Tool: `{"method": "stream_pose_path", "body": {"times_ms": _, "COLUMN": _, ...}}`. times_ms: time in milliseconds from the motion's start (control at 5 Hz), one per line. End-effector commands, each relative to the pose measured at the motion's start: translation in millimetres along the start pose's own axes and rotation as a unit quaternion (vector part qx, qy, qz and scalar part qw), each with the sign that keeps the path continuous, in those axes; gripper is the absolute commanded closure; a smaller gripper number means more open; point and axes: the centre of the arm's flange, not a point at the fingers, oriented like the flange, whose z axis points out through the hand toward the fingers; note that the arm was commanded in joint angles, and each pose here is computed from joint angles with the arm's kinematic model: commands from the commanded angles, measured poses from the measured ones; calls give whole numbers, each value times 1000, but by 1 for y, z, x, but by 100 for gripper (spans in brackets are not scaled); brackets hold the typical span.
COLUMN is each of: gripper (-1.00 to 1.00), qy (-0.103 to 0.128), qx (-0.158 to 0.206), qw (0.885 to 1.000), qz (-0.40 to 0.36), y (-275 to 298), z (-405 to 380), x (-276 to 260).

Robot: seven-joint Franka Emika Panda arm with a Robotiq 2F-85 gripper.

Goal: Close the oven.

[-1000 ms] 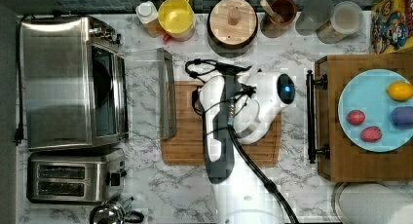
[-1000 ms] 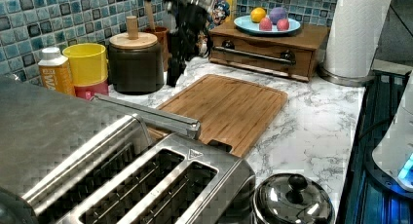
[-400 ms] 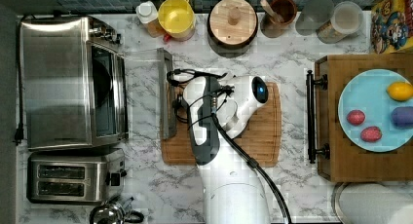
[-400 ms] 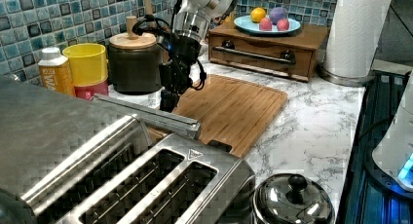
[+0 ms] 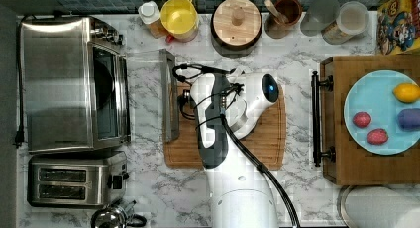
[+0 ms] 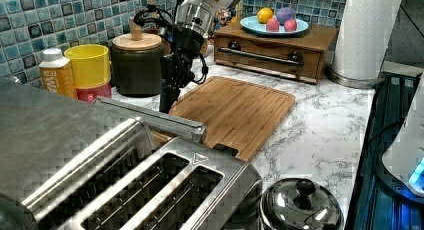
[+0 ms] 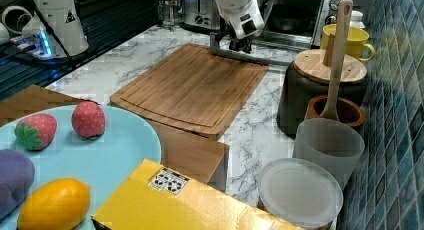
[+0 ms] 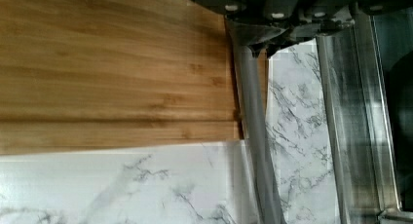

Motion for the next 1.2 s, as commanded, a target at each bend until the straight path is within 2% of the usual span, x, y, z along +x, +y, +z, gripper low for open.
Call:
{"method": "stream_pose_path", "body": {"times_ms": 200, "gripper": 100, "qy": -18, "qx": 17, "qw": 998, "qz": -62, "y": -92, "z": 25, "x": 38}}
{"method": "stream_pose_path", "body": {"times_ms": 400, "gripper": 100, "qy": -30, "qx": 15, "qw": 998, "qz": -57, "y": -93, "z": 28, "x": 41}}
{"method": "stream_pose_path", "body": {"times_ms": 600, "gripper": 100, "qy": -23, "qx": 19, "qw": 999, "qz": -40, "y": -96, "z": 16, "x": 46}}
{"method": "stream_pose_path", "body": {"times_ms": 800, "gripper": 100, "qy": -22, "qx": 44, "qw": 998, "qz": -45, "y": -114, "z": -2, "x": 43}}
{"method": "stream_pose_path", "body": {"times_ms": 1200, "gripper": 100, "qy": -48, "qx": 71, "qw": 989, "qz": -117, "y": -194, "z": -14, "x": 25}}
